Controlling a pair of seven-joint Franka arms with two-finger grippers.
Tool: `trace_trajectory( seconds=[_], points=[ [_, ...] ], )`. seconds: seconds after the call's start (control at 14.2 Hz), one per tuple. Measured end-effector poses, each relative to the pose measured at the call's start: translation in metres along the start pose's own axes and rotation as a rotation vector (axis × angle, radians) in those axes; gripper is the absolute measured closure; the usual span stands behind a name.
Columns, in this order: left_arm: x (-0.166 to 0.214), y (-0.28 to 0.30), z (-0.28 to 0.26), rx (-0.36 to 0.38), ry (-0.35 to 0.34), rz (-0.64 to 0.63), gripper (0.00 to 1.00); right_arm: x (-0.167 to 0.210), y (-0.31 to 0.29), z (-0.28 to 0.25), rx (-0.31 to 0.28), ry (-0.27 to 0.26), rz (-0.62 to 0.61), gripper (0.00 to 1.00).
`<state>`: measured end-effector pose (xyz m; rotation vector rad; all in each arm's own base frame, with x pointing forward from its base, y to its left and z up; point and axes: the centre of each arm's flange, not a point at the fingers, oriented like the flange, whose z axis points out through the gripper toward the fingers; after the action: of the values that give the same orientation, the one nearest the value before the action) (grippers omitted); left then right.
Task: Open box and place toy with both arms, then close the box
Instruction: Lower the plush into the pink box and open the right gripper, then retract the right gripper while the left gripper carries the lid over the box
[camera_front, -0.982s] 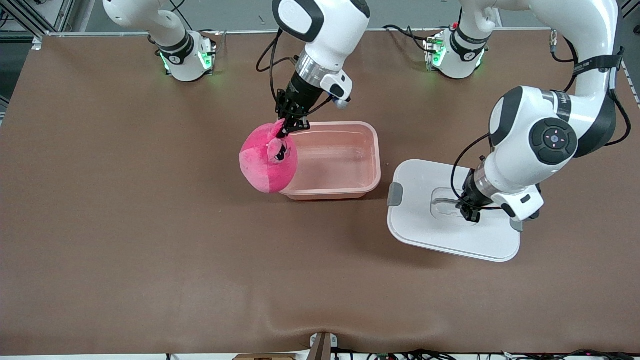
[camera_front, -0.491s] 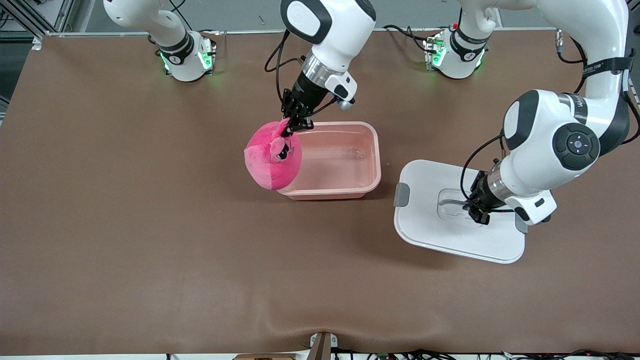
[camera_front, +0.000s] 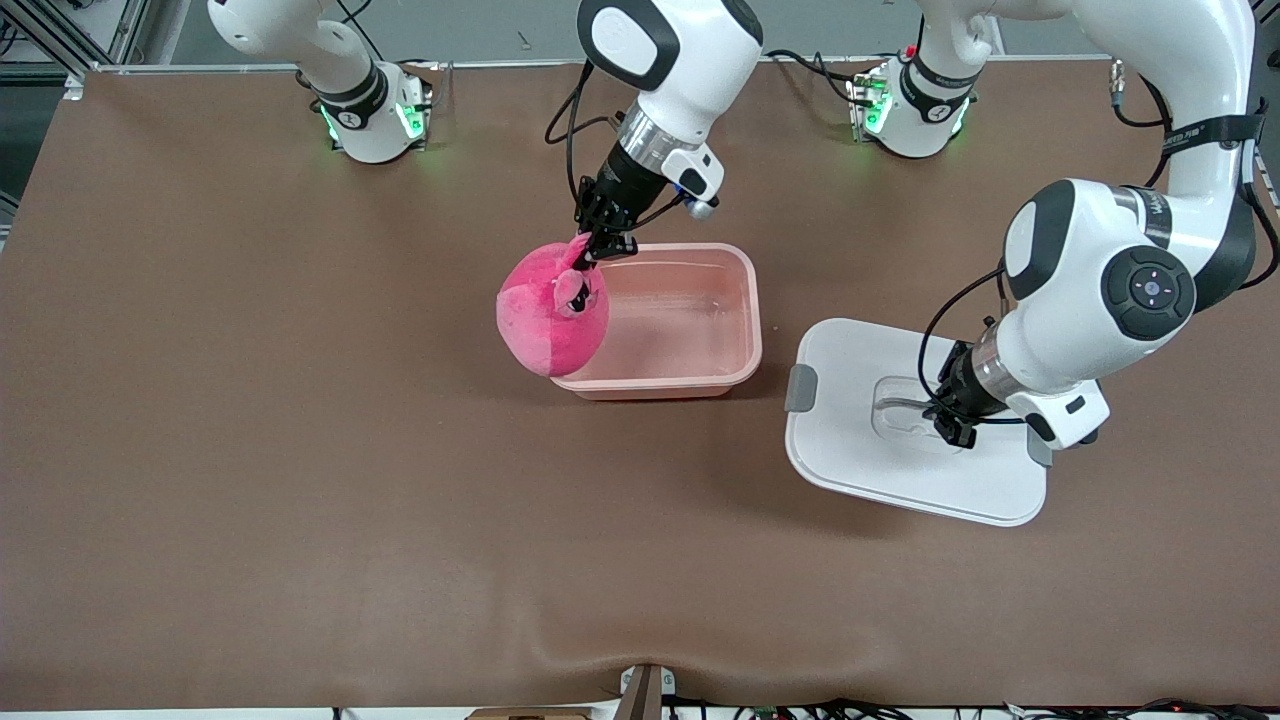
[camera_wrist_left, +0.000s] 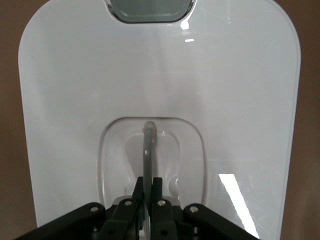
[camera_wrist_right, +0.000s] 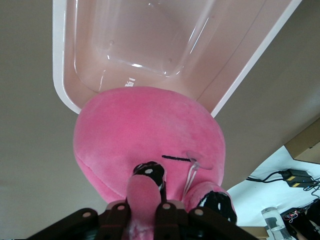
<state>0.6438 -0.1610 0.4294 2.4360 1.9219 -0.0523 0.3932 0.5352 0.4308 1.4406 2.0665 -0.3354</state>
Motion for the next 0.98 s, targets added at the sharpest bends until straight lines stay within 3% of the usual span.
trace_trajectory(
  seconds=[0.14, 0.35, 0.63, 0.7, 0.98],
  points=[
    [0.000, 0.000, 0.000, 0.001, 0.000, 0.000, 0.93, -0.001, 0.001, -0.001, -0.002, 0.002, 0.004, 0.76],
    [0.000, 0.000, 0.001, 0.002, 0.000, 0.000, 0.93, -0.010, 0.001, -0.014, 0.010, -0.012, 0.020, 0.44],
    [0.000, -0.001, 0.003, 0.005, 0.000, 0.000, 0.93, -0.051, 0.009, -0.052, 0.021, -0.011, 0.094, 0.05],
    [0.000, -0.001, 0.003, 0.006, 0.000, 0.000, 0.93, -0.059, 0.012, -0.053, 0.023, -0.010, 0.110, 0.00],
    [0.000, -0.001, 0.003, 0.006, 0.000, 0.000, 0.93, -0.105, 0.046, -0.012, 0.078, -0.016, 0.198, 0.00]
  ],
)
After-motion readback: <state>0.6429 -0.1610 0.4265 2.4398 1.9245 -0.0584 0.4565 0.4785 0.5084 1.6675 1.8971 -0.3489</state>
